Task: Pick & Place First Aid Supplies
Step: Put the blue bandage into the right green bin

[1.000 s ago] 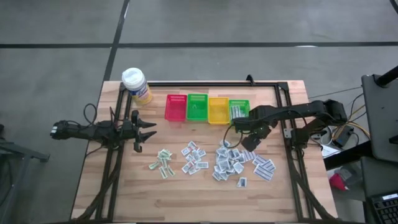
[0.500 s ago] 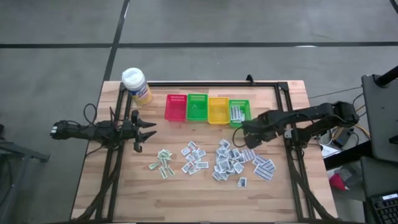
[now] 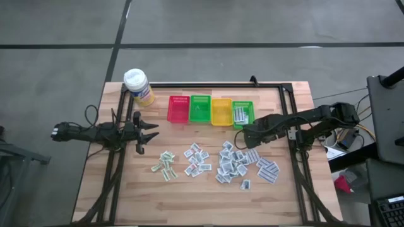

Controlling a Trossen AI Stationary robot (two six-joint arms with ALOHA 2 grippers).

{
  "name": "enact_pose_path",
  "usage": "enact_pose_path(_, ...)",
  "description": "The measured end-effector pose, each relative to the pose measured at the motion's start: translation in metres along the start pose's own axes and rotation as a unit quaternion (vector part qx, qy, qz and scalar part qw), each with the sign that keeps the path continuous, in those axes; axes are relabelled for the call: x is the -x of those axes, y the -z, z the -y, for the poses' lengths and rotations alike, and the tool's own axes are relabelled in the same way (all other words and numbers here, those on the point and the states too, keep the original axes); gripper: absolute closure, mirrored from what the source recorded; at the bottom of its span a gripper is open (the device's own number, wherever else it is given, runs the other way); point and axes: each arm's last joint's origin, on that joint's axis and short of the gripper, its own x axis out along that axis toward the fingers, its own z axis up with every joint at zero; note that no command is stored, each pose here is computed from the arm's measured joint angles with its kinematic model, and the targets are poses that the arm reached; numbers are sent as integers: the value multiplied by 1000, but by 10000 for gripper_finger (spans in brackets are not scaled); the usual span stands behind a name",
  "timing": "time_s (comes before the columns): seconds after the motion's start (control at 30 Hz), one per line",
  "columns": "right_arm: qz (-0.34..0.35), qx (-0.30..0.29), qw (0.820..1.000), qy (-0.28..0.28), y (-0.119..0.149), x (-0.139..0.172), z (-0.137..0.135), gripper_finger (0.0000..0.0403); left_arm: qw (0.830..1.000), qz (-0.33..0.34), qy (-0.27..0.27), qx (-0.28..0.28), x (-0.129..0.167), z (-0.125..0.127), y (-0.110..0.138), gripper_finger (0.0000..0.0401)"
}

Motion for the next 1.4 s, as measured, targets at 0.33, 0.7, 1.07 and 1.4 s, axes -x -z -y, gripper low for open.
enact_pose_path(0.33, 4, -48, 998, 35, 0, -18, -4, 218, 1000, 1, 0, 0, 0, 0, 0, 243)
enact_pose_path(0.7, 0, -58, 997, 54, 3, -32, 2, 220, 1000, 4, 0, 1, 0, 0, -1, 243)
enact_pose_path(1.07, -37, -12, 997, 67, 6, -32, 6, 218, 1000, 5, 0, 2, 0, 0, -1, 243)
enact_pose_path(1.4, -60, 8, 997, 52, 8, -39, 9, 230, 1000, 6, 0, 2, 0, 0, -1, 243)
